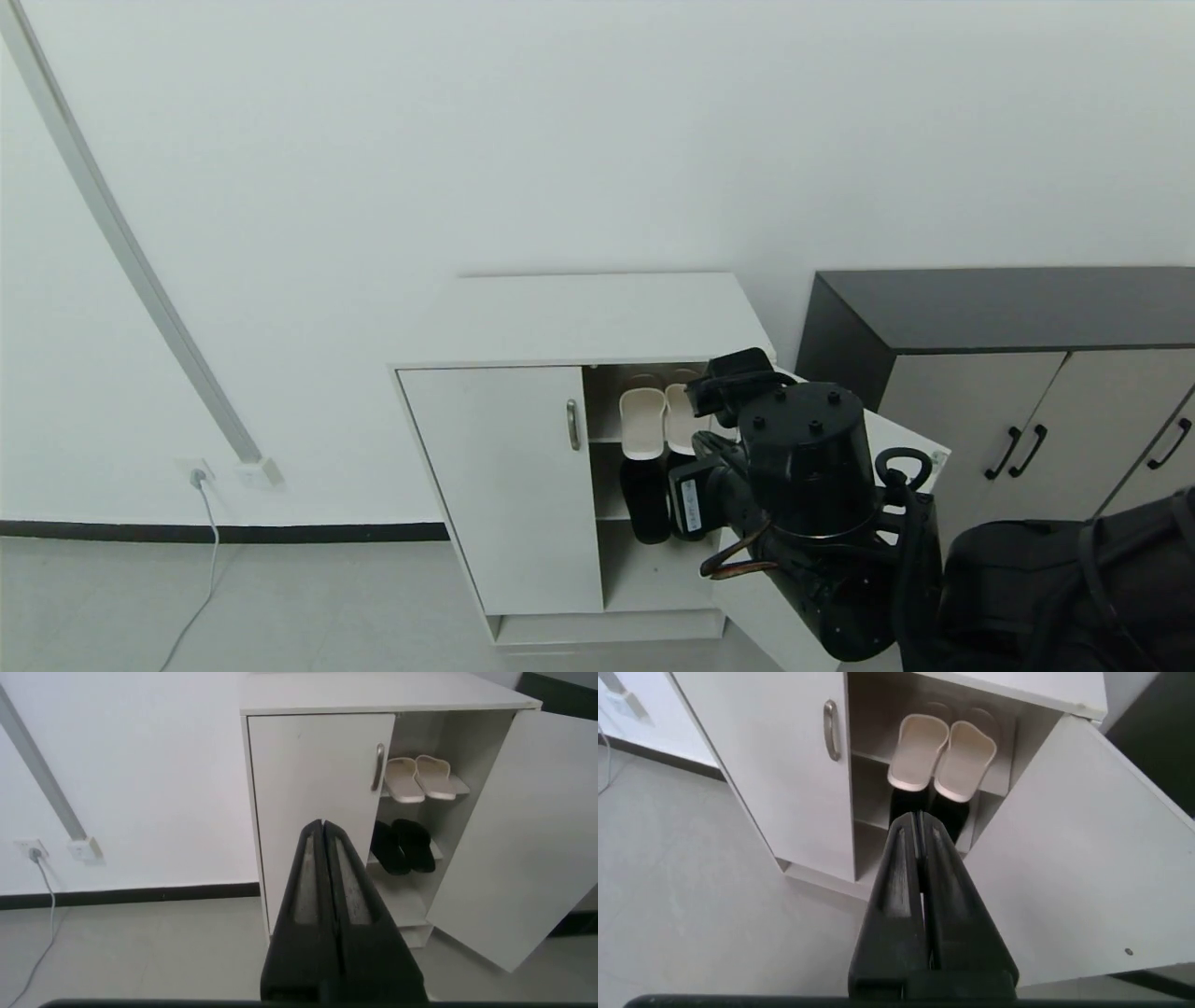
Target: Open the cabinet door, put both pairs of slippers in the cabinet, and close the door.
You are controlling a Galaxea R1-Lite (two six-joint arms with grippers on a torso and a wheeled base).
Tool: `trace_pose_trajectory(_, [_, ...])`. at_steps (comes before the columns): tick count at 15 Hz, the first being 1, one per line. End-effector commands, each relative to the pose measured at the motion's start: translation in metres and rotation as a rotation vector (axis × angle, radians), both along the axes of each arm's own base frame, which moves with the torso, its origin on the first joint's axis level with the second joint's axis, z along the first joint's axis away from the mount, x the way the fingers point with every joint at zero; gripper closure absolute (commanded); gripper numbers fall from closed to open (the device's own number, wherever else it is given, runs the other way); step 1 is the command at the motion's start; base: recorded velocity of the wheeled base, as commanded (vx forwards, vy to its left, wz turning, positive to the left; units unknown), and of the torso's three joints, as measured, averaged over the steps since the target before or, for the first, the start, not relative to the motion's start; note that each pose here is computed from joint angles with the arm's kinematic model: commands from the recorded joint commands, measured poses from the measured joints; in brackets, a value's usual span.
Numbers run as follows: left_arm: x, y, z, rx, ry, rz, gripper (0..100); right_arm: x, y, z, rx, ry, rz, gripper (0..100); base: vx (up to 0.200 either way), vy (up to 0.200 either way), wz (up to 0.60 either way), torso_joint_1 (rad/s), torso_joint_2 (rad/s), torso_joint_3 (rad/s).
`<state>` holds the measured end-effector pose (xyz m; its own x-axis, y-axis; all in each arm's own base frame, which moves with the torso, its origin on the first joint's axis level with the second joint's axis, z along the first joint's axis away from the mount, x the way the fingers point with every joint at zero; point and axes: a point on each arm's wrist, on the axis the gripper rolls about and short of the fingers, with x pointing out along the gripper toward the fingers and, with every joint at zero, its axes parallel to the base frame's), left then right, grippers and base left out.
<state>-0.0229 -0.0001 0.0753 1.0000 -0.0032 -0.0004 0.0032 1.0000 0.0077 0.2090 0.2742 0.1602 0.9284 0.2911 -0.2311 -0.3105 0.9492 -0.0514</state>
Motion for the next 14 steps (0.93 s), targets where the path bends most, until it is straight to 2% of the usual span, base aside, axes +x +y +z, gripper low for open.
trace_pose_trajectory(1, [0.0001, 0.0, 0.0, 0.0, 0.001, 0.0, 100, -0.0009, -0.0008, -0.001, -0.002, 0.004, 0.007, 100, 0.0, 0.0, 0.0, 0.0, 0.0, 0.0])
trace_pose_trajectory(8, [0.0001, 0.0, 0.0, 0.0, 0.001, 0.0, 100, -0.0011, -0.001, -0.0012, 0.005, -0.002, 0.008, 100, 0.0, 0.0, -0.6, 0.002, 0.0, 0.003])
trace_pose_trajectory(14, [0.0001, 0.0, 0.0, 0.002, 0.001, 0.002, 100, 0.0087, -0.0107, 0.0033, 0.021, -0.027, -0.027, 100, 0.0, 0.0, 0.0, 0.0, 0.0, 0.0])
